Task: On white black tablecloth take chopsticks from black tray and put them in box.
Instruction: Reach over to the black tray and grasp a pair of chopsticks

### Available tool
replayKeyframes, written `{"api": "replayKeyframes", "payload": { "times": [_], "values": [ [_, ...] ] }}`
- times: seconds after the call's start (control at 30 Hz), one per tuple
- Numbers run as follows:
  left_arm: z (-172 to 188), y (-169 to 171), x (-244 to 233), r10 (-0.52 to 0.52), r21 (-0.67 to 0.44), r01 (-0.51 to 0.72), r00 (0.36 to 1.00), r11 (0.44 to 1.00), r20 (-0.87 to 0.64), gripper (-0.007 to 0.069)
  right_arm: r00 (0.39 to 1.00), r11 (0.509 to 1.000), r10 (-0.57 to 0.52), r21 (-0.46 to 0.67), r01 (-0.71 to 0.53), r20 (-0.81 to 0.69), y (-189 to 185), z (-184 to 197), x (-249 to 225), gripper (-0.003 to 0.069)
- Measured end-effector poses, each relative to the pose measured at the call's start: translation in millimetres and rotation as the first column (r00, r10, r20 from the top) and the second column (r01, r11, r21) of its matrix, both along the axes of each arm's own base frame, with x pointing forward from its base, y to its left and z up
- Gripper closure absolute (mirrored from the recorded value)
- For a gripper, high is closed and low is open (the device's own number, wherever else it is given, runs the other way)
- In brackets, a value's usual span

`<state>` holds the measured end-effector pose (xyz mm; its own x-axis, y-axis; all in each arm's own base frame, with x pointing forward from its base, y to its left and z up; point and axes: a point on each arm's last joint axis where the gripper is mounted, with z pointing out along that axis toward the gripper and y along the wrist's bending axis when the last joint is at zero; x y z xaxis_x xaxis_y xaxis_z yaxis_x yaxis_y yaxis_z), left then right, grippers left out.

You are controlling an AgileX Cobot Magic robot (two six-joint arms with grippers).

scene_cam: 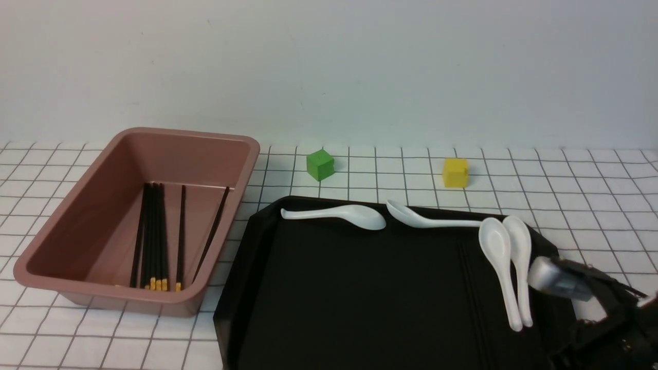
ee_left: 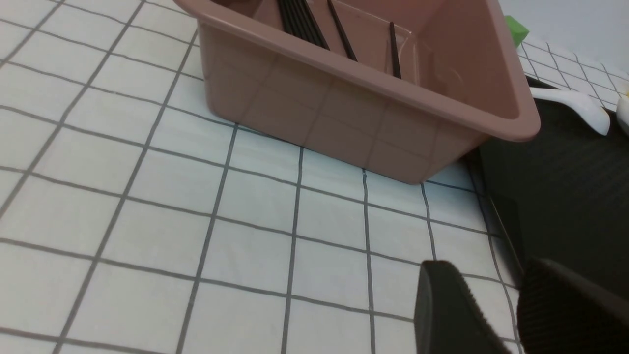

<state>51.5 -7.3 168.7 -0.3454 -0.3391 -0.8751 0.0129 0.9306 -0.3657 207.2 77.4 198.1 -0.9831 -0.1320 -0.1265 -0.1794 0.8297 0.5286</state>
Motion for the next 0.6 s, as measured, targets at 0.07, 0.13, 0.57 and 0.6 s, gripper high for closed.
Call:
{"api": "replayKeyframes", "payload": {
  "times": [0.07, 0.13, 0.57, 0.6],
  "values": [
    [0.0, 0.0, 0.0, 0.000, 0.000, 0.000, 1.000, 1.000, 0.000, 0.0387, 1.000, 0.999, -0.001, -0.039, 0.002, 0.021, 6.1, 0.2, 3.8, 0.0655],
    [0.0, 0.0, 0.0, 0.000, 0.000, 0.000, 1.000, 1.000, 0.000, 0.0387, 0.997, 0.990, -0.022, -0.137, 0.032, 0.074, 19.3, 3.7, 9.7, 0.0652],
    [0.0, 0.0, 0.0, 0.000, 0.000, 0.000, 1.000, 1.000, 0.000, 0.0387, 0.971, 0.903, -0.188, -0.363, 0.231, 0.150, 54.9, -10.3, 27.6, 0.0454],
    [0.0, 0.0, 0.0, 0.000, 0.000, 0.000, 1.000, 1.000, 0.000, 0.0387, 0.971, 0.900, -0.190, -0.370, 0.231, 0.143, 56.3, -14.8, 30.3, 0.0417]
  ]
}}
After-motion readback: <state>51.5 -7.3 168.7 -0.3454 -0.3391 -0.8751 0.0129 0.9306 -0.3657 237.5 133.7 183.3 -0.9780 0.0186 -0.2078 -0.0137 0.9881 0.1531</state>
